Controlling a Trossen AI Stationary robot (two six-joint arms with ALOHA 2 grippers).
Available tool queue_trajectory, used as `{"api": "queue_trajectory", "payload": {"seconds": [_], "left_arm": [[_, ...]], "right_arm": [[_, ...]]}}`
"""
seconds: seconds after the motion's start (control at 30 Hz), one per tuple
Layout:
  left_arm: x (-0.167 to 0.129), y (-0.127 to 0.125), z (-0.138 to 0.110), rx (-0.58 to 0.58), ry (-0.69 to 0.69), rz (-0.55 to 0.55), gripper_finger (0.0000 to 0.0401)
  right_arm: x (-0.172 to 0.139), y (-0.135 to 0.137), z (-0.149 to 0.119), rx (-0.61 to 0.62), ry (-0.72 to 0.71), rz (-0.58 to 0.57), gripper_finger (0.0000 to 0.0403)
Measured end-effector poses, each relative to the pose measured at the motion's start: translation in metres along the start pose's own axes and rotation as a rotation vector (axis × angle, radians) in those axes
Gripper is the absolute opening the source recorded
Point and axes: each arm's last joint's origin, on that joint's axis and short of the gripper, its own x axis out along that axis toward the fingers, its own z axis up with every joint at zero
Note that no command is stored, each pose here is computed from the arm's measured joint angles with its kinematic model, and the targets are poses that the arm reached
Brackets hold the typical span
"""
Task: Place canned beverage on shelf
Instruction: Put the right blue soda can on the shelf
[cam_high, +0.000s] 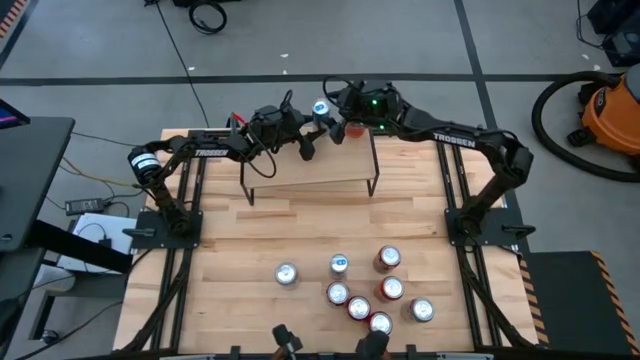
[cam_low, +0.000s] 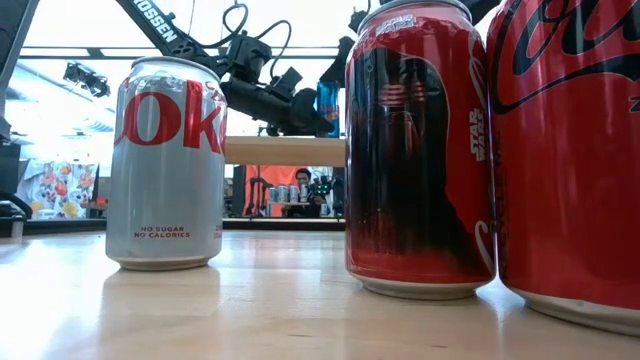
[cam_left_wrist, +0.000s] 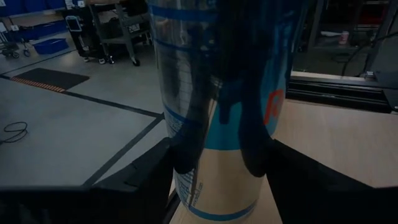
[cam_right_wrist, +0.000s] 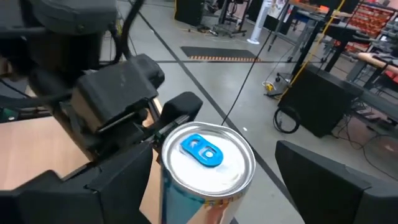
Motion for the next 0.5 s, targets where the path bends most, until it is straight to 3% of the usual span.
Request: {"api": "queue_trajectory", "payload": {"seconds": [0.5], "left_arm": [[0.001, 0.001, 0.004, -0.008, -0.056, 0.007, 0.0227]], "right_arm": [[-0.031, 0.011, 0.026, -0.01, -0.069, 0.024, 0.0351]]}}
